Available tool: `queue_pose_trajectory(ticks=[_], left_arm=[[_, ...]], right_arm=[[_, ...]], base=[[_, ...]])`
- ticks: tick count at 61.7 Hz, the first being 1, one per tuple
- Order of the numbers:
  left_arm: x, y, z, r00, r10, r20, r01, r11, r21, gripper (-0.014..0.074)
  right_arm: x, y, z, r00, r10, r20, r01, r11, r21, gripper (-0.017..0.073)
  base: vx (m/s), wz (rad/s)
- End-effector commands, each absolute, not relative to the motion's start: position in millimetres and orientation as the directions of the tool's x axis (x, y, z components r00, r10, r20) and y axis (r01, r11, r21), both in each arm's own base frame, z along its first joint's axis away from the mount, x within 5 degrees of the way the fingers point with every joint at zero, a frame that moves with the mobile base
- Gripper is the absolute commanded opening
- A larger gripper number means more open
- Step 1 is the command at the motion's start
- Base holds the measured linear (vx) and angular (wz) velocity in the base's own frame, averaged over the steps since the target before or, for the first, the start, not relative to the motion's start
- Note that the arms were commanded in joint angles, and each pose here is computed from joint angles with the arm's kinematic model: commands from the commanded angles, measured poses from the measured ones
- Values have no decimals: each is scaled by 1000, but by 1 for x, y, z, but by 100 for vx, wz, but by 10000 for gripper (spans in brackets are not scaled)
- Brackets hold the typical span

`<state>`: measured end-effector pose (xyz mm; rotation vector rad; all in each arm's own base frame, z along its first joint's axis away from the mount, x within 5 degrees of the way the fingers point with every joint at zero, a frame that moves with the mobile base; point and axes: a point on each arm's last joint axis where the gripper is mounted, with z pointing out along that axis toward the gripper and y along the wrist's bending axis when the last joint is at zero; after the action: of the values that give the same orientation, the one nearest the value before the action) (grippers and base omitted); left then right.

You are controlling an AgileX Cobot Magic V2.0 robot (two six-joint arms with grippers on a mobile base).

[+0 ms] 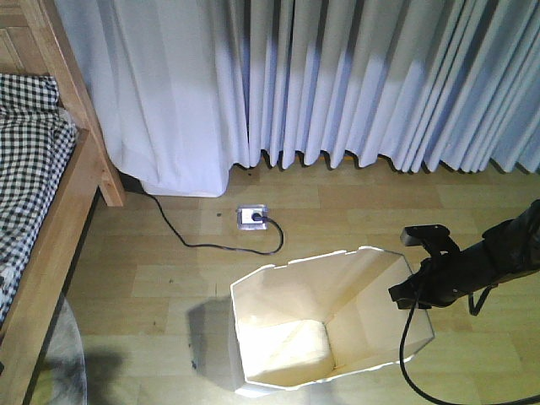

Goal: Move trash bin to bedside with robot
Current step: 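Carry the bin up to the floor beside the bed frame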

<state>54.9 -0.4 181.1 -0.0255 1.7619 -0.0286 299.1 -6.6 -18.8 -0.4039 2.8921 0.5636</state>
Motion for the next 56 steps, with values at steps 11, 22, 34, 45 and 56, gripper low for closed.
queue_pose_trajectory(ticks=[11, 22, 34, 45, 56], left_arm=[[56, -1, 182, -126, -41, -991, 2, 999, -42, -7], [56, -1, 182, -126, -41, -991, 2, 999, -42, -7], [56, -1, 182, -126, -41, -991, 2, 999, -42, -7], [56, -1, 182, -126, -41, -991, 2, 999, -42, -7], [56, -1, 182, -126, -41, -991, 2, 999, -42, -7]], right_arm=[[309, 5, 12, -938, -178, -298, -309, 819, 483, -6], [309, 5, 12, -938, -178, -298, -308, 820, 483, -6], [309, 5, 12, -938, -178, -298, -308, 820, 483, -6], [309, 5, 12, -938, -178, -298, -308, 820, 483, -6], [309, 5, 12, -938, -178, -298, -308, 820, 483, -6]], base=[[21, 5], [20, 4], [19, 3], [18, 1], [18, -1]])
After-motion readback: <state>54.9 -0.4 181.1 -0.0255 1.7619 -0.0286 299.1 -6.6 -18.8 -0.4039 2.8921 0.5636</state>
